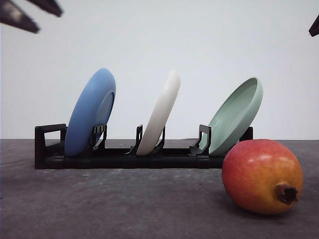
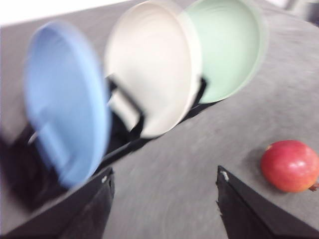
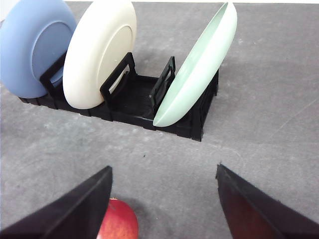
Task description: Place pomegranate in white plate
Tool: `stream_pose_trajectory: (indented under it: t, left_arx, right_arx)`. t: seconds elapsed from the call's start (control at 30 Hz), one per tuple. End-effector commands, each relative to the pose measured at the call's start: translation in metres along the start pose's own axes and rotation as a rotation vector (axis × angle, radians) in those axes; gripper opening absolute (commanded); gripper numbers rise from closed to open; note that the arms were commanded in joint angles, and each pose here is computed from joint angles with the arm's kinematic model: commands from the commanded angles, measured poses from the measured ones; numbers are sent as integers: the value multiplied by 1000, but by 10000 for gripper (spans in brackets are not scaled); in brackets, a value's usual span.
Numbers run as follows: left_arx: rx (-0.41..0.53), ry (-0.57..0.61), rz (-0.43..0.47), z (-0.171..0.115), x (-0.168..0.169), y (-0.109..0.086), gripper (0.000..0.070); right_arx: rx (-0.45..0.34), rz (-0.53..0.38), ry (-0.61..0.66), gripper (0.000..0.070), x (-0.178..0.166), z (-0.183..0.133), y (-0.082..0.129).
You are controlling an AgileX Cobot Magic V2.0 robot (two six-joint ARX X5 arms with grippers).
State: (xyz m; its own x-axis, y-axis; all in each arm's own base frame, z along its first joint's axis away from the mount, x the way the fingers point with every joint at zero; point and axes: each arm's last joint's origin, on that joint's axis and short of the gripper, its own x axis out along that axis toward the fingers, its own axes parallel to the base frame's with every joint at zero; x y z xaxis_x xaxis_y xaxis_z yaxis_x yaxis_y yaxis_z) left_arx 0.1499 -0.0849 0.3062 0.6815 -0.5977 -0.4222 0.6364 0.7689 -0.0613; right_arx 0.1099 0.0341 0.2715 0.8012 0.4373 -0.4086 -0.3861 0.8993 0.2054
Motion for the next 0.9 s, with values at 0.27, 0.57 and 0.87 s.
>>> stream_pose_trajectory:
  t: [0.27,0.57,0.87]
  left_arx:
    - [124,-102,-13,17,64,-22,389]
    - [136,-172,6,13,128,-37,389]
    - [101,-90,19,13,181,-38,388]
  right_arx:
    - [-6,7,-19,421,-2,5,2]
    - [-7,7,-19,421,-2,5,2]
    - [-7,6,-19,420,-2,5,2]
